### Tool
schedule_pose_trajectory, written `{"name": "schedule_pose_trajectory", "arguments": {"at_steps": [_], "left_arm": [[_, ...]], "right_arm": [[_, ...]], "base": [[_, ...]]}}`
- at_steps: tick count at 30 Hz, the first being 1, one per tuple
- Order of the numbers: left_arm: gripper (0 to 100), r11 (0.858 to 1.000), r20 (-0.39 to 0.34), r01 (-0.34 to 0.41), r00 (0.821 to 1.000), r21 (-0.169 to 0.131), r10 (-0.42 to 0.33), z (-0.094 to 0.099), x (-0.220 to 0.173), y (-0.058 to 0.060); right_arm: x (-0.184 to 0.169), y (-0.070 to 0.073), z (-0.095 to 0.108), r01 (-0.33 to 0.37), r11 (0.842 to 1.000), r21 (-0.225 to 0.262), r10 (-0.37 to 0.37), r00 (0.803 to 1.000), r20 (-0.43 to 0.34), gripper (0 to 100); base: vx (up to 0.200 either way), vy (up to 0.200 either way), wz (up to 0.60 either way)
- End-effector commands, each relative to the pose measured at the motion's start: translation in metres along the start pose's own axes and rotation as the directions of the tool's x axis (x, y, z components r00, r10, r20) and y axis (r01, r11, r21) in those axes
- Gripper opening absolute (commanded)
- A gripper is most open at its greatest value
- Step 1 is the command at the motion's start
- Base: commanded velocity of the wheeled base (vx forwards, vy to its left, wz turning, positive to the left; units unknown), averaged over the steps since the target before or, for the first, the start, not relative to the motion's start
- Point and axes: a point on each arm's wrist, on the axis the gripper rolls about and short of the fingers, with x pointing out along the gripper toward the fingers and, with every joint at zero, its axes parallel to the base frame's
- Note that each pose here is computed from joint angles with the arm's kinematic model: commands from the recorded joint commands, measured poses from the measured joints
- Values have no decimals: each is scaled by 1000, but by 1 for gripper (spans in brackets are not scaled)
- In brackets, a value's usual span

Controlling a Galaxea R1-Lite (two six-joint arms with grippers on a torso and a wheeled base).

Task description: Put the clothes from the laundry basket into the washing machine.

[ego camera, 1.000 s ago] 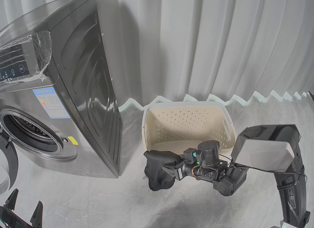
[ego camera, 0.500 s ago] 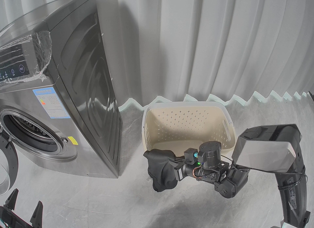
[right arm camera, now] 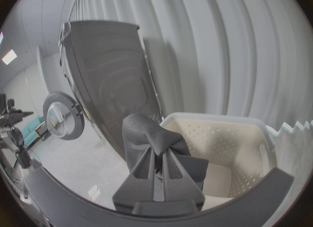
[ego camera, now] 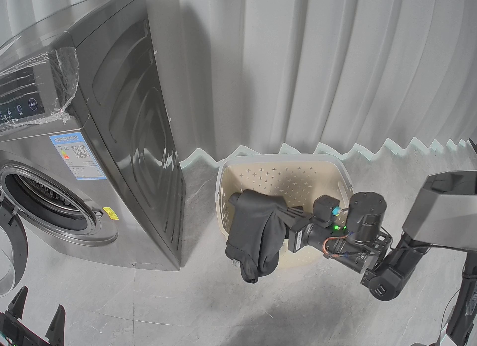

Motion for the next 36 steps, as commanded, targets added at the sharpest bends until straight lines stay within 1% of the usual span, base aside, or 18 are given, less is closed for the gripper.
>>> {"name": "schedule_pose_trajectory", "arguments": {"at_steps": [1, 3, 4, 5, 6, 7, 8, 9, 10, 13, 16, 25, 28, 31, 34, 36], "left_arm": [[100, 1000, 0, 0, 1000, 0, 0, -5, 0, 0], [100, 1000, 0, 0, 1000, 0, 0, -5, 0, 0], [100, 1000, 0, 0, 1000, 0, 0, -5, 0, 0], [100, 1000, 0, 0, 1000, 0, 0, -5, 0, 0], [100, 1000, 0, 0, 1000, 0, 0, -5, 0, 0], [100, 1000, 0, 0, 1000, 0, 0, -5, 0, 0], [100, 1000, 0, 0, 1000, 0, 0, -5, 0, 0], [100, 1000, 0, 0, 1000, 1, 0, -5, 0, 0], [100, 1000, 0, 0, 1000, 3, 0, -5, 0, 0], [100, 1000, 0, 0, 1000, 1, 0, -5, 0, 0], [100, 1000, 0, 0, 1000, 1, 0, -5, 0, 0], [100, 1000, 0, 0, 1000, 0, 0, -5, 0, 0], [100, 1000, 2, 0, 1000, 1, 0, -4, 0, 0], [100, 1000, 0, 0, 1000, 1, 0, -5, 0, 0], [100, 1000, 2, 0, 1000, 0, 0, -4, 0, 0], [100, 1000, 2, 0, 1000, 0, 0, -4, 0, 0]], "right_arm": [[-37, -5, 54, 52, 998, 27, -56, 982, 178, 0], [-44, -12, 62, 74, 997, 30, -79, 977, 201, 0], [-52, -19, 70, 102, 994, 31, -106, 969, 221, 0], [-56, -21, 74, 109, 994, 31, -113, 966, 232, 0], [-59, -22, 78, 115, 993, 27, -118, 962, 244, 0], [-59, -22, 78, 115, 993, 27, -118, 962, 244, 0], [-65, -22, 84, 133, 991, 22, -134, 958, 252, 0], [-66, -21, 84, 136, 990, 21, -137, 958, 251, 0], [-70, -21, 90, 181, 983, 18, -179, 950, 257, 0], [-76, -17, 99, 224, 974, 30, -223, 936, 271, 0], [-82, -14, 101, 227, 973, 31, -226, 935, 272, 0], [-87, -14, 105, 226, 974, 31, -225, 932, 285, 0], [-87, -14, 107, 229, 973, 30, -228, 930, 290, 0], [-87, -13, 104, 224, 974, 29, -223, 934, 279, 0], [-87, -13, 103, 224, 974, 29, -223, 934, 278, 0], [-88, -13, 103, 223, 974, 31, -223, 934, 278, 0]], "base": [[0, 0, 0], [0, 0, 0], [0, 0, 0], [0, 0, 0], [0, 0, 0], [0, 0, 0], [0, 0, 0], [0, 0, 0], [0, 0, 0], [0, 0, 0], [0, 0, 0], [-200, 0, 0], [0, 0, 0], [0, 0, 0], [0, 0, 0], [0, 200, 0]]}}
